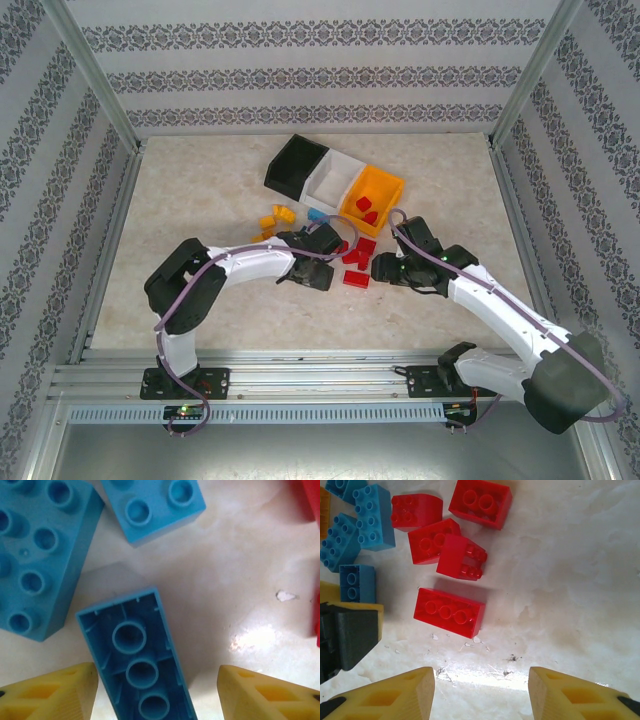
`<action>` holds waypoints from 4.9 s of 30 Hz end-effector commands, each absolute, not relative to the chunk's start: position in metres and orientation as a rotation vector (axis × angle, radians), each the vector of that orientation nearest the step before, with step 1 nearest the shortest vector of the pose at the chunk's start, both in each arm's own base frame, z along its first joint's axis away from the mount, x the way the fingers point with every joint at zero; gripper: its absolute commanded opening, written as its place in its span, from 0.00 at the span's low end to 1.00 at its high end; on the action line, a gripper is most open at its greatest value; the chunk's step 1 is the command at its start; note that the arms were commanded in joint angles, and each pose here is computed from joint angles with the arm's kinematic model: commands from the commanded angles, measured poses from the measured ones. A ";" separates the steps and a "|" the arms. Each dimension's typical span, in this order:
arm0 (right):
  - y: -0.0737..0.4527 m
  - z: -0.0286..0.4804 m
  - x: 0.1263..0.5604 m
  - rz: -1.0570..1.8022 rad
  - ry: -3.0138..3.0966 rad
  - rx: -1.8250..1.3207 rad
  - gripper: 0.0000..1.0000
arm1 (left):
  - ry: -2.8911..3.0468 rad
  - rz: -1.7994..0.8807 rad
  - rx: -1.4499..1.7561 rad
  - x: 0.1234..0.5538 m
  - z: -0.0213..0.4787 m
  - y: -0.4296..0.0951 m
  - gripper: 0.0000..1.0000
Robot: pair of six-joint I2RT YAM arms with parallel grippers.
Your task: Sort the legos into containers by color
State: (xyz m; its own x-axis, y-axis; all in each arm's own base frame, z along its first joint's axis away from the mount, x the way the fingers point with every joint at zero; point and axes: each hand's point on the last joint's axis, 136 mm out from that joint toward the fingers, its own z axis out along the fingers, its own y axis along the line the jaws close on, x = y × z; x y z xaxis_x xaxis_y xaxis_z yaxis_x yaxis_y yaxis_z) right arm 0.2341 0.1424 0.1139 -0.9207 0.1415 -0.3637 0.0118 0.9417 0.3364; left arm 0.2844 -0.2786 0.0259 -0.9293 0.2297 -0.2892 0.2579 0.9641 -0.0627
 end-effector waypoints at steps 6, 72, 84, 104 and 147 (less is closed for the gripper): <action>0.148 0.110 0.231 0.508 2.703 0.102 0.52 | 2.832 -0.094 0.380 0.287 0.022 -0.282 0.48; 0.175 0.153 0.265 0.953 2.489 0.138 0.55 | 2.598 -0.273 0.356 0.548 0.082 -0.301 0.35; 0.174 0.153 0.264 0.944 2.493 0.146 0.56 | 2.596 -0.326 0.337 0.546 0.090 -0.306 0.52; 0.181 0.142 0.239 0.894 2.543 0.092 0.56 | 2.658 -0.229 0.401 0.397 0.144 -0.258 0.45; 0.182 0.122 0.227 0.863 2.578 0.085 0.56 | 2.849 0.018 0.657 0.339 0.017 -0.242 0.56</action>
State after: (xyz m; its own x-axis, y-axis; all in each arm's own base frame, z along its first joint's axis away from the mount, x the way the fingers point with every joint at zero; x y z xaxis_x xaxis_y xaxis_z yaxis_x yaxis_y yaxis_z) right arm 0.2259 0.1847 0.1283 -0.9113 0.1846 -0.3680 -0.0813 0.7955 0.6004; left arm 0.3480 -0.2506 0.0404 -0.8738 0.3976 -0.2799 0.4102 0.9119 0.0149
